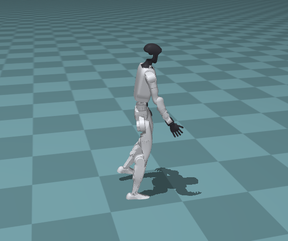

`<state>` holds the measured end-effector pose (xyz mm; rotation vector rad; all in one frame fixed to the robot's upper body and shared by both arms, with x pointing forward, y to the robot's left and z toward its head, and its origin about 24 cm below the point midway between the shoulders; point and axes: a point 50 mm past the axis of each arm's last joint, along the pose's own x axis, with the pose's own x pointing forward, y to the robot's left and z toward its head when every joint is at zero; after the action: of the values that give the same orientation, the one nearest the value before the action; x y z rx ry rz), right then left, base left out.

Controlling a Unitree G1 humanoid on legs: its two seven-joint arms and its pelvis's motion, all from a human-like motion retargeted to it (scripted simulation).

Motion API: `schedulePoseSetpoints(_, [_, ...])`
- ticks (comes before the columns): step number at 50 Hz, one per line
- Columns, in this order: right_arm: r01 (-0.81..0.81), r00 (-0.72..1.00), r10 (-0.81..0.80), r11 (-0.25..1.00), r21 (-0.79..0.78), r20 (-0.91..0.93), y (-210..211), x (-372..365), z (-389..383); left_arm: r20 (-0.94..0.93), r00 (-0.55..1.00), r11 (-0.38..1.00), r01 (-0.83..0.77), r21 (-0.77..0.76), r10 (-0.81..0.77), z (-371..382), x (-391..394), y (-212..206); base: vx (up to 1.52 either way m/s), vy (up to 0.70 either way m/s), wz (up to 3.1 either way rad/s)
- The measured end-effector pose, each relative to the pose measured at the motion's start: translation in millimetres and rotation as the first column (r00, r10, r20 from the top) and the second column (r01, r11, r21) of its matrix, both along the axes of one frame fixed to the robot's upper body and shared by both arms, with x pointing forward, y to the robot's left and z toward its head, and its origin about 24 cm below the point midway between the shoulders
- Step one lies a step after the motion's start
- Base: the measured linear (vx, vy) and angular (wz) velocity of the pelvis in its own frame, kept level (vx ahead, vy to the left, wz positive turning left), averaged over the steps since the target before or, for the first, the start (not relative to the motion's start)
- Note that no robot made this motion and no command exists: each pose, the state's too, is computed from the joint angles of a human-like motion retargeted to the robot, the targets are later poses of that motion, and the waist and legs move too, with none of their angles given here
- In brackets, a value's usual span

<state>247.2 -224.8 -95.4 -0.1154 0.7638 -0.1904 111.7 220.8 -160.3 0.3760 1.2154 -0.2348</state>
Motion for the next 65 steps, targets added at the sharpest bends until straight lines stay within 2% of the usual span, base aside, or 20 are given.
schedulePoseSetpoints(5, [-0.136, 0.981, 0.138, 0.990, -0.031, 0.134, 29, 32, 21, -0.186, 0.967, 0.984, -0.175, 0.021, 0.175, -8, -68, 16, 0.59, 0.17, -0.51])
schedulePoseSetpoints(10, [-0.211, 0.973, 0.212, 0.977, -0.017, 0.095, 38, 24, 13, -0.241, 0.948, 0.978, -0.201, 0.055, 0.209, -2, -88, 39, 0.63, 0.25, -0.05])
schedulePoseSetpoints(15, [-0.109, 0.994, 0.109, 0.994, 0.017, -0.008, 20, -17, -14, -0.041, 0.954, 0.953, -0.292, 0.085, 0.296, 9, -50, 64, 0.66, 0.32, 0.48])
schedulePoseSetpoints(20, [0.024, 0.981, -0.034, 0.998, -0.051, -0.193, -6, -70, -39, 0.164, 0.942, 0.937, -0.318, 0.144, 0.294, 26, 20, 69, 0.60, 0.25, 0.70])
schedulePoseSetpoints(27, [0.003, 0.927, -0.012, 1.000, -0.026, -0.374, -26, -123, -55, 0.354, 0.935, 0.989, -0.031, 0.143, -0.022, 66, 129, 29, 0.58, 0.13, 0.57])
schedulePoseSetpoints(30, [0.012, 0.920, -0.022, 1.000, -0.026, -0.391, -36, -129, -54, 0.465, 0.876, 0.987, 0.064, 0.145, -0.125, 90, 166, 9, 0.62, 0.00, 0.48])
schedulePoseSetpoints(35, [0.052, 0.919, -0.071, 0.997, -0.060, -0.387, -49, -123, -48, 0.637, 0.750, 0.982, 0.091, 0.168, -0.178, 125, 202, -7, 0.69, -0.09, 0.14])
schedulePoseSetpoints(38, [0.060, 0.931, -0.080, 0.996, -0.067, -0.357, -49, -111, -44, 0.666, 0.727, 0.984, 0.080, 0.158, -0.166, 129, 202, -6, 0.75, -0.10, -0.54])
schedulePoseSetpoints(44, [-0.018, 0.924, -0.021, 0.995, -0.099, -0.381, -41, -90, -39, 0.526, 0.848, 0.996, 0.032, 0.083, -0.071, 89, 161, -1, 0.75, -0.03, -0.20])
schedulePoseSetpoints(51, [0.001, 0.975, -0.009, 0.999, -0.036, -0.220, -15, -44, -26, 0.212, 0.967, 0.989, 0.128, 0.075, -0.141, 32, 75, 7, 0.69, 0.10, -0.45])
schedulePoseSetpoints(53, [0.043, 0.992, -0.046, 0.999, -0.029, -0.114, -7, -31, -19, 0.165, 0.984, 0.996, 0.063, 0.061, -0.072, 21, 47, 17, 0.70, 0.19, -0.19])
schedulePoseSetpoints(55, [-0.003, 1.000, 0.004, 0.999, 0.045, -0.027, 9, -12, -10, 0.083, 0.997, 0.998, 0.000, 0.056, -0.005, 15, 24, 31, 0.69, 0.21, -0.77])
schedulePoseSetpoints(58, [-0.005, 0.996, -0.004, 0.994, 0.106, 0.084, 17, 3, 1, 0.024, 0.977, 0.973, -0.215, 0.079, 0.214, 12, -12, 55, 0.71, 0.30, -0.21])
schedulePoseSetpoints(61, [0.049, 0.992, -0.064, 0.989, 0.137, 0.106, 13, 3, 2, -0.020, 0.932, 0.922, -0.355, 0.157, 0.362, 14, -39, 74, 0.71, 0.35, -0.05])
schedulePoseSetpoints(65, [0.162, 0.986, -0.164, 0.984, 0.079, 0.017, -7, -23, -12, -0.014, 0.934, 0.908, -0.345, 0.239, 0.358, 19, -36, 84, 0.67, 0.35, 0.35])
